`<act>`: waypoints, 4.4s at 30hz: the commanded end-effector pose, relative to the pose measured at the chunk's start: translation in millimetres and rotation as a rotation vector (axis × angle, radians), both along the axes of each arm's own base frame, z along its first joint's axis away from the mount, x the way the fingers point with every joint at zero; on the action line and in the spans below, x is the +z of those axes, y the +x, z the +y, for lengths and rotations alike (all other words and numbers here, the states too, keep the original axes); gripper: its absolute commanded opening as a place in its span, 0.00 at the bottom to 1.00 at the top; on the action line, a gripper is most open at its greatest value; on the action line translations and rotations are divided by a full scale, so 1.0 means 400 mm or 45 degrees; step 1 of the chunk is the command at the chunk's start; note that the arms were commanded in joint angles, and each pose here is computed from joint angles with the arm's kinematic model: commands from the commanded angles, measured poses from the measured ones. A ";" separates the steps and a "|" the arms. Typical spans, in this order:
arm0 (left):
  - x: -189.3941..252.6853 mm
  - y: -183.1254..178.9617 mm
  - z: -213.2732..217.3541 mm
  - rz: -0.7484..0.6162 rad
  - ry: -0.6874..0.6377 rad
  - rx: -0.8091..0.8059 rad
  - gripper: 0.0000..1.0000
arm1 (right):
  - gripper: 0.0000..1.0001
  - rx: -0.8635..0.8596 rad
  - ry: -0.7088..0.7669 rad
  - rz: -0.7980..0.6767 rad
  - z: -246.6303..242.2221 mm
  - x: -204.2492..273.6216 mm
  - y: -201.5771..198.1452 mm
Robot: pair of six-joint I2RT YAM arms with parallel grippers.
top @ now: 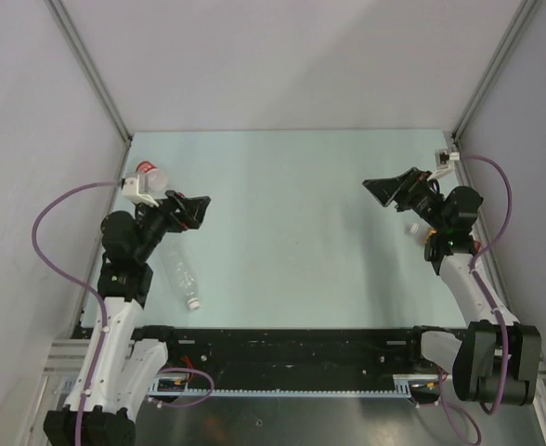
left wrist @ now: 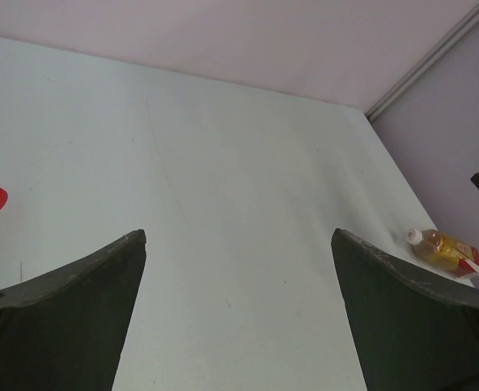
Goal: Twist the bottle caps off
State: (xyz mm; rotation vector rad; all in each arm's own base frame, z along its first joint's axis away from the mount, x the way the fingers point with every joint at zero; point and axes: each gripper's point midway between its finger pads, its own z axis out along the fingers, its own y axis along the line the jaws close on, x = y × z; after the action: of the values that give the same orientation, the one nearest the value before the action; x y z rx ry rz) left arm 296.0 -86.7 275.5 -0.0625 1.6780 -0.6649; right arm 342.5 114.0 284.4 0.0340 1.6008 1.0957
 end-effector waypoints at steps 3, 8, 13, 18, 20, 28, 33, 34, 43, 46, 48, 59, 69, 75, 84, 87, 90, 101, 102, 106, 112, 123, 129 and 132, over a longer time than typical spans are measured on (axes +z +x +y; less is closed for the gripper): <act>-0.024 -0.022 0.027 0.033 -0.079 0.099 0.99 | 0.99 0.049 -0.050 0.044 0.039 -0.030 -0.016; -0.093 -0.026 0.028 0.191 -0.086 0.113 0.99 | 0.99 0.054 -0.194 0.081 0.098 -0.085 -0.028; -0.224 -0.045 0.062 0.529 -0.108 0.261 1.00 | 0.99 0.083 -0.308 0.067 0.165 -0.110 -0.055; -0.380 -0.104 0.086 0.836 -0.143 0.399 1.00 | 0.99 0.189 -0.376 0.066 0.243 -0.145 -0.090; -0.420 -0.122 0.096 0.892 -0.141 0.443 0.99 | 0.99 0.228 -0.392 0.069 0.266 -0.159 -0.100; -0.482 -0.163 0.185 0.936 0.070 0.766 0.99 | 0.99 0.349 -0.381 0.120 0.346 -0.204 -0.126; -0.504 -0.173 0.199 0.960 0.177 0.822 0.99 | 0.99 0.388 -0.387 0.148 0.366 -0.227 -0.136; -0.504 -0.175 0.200 0.956 0.184 0.827 0.99 | 0.99 0.390 -0.390 0.155 0.367 -0.232 -0.135; -0.505 -0.196 0.224 0.937 0.270 0.938 0.96 | 0.99 0.451 -0.381 0.202 0.387 -0.270 -0.136; -0.518 -0.192 0.218 0.968 0.330 0.928 0.95 | 0.99 0.476 -0.363 0.223 0.397 -0.283 -0.135; -0.529 -0.188 0.210 1.000 0.386 0.909 0.95 | 0.99 0.492 -0.350 0.239 0.404 -0.290 -0.137; -0.482 -0.120 0.079 0.904 0.310 0.629 0.98 | 0.99 0.418 -0.412 0.375 0.432 -0.362 -0.104; -0.447 -0.046 -0.090 0.812 0.125 0.233 0.94 | 0.97 0.607 -0.472 0.529 0.578 -0.462 -0.133; -0.493 -0.003 -0.104 0.895 0.231 0.219 0.91 | 0.98 0.604 -0.524 0.550 0.562 -0.475 -0.144; -0.601 0.027 -0.113 1.050 0.376 0.215 0.74 | 0.99 0.532 -0.609 0.491 0.520 -0.434 -0.142; -0.597 0.032 -0.134 1.048 0.368 0.174 0.62 | 0.99 0.528 -0.608 0.458 0.515 -0.408 -0.144; -0.563 0.038 -0.159 1.005 0.323 0.118 0.55 | 0.99 0.542 -0.588 0.422 0.516 -0.374 -0.151; -0.122 -0.013 -0.220 0.396 -0.197 -0.060 0.52 | 0.99 0.622 -0.216 0.308 0.545 -0.127 -0.227; -0.077 -0.026 -0.221 0.326 -0.271 -0.078 0.52 | 0.99 0.656 -0.169 0.283 0.552 -0.100 -0.245; 0.060 -0.092 -0.217 0.076 -0.582 -0.170 0.51 | 0.99 0.790 0.049 0.186 0.570 0.010 -0.314; 0.170 -0.155 -0.211 -0.100 -0.739 -0.275 0.50 | 0.99 0.954 0.190 0.112 0.610 0.084 -0.404; 0.260 -0.207 -0.213 -0.235 -0.804 -0.379 0.50 | 0.92 1.158 0.295 0.090 0.696 0.093 -0.506; 0.271 -0.228 -0.215 -0.276 -0.838 -0.422 0.52 | 0.83 1.127 0.308 0.114 0.720 0.073 -0.496; 0.267 -0.230 -0.223 -0.263 -0.847 -0.447 0.52 | 0.77 1.128 0.347 0.088 0.725 0.086 -0.493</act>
State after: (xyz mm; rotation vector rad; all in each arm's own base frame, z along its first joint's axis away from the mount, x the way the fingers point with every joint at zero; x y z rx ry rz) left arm 213.2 -171.5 372.2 -0.2016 1.2645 -1.3644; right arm 143.8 402.5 297.9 -0.5201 1.6609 1.9640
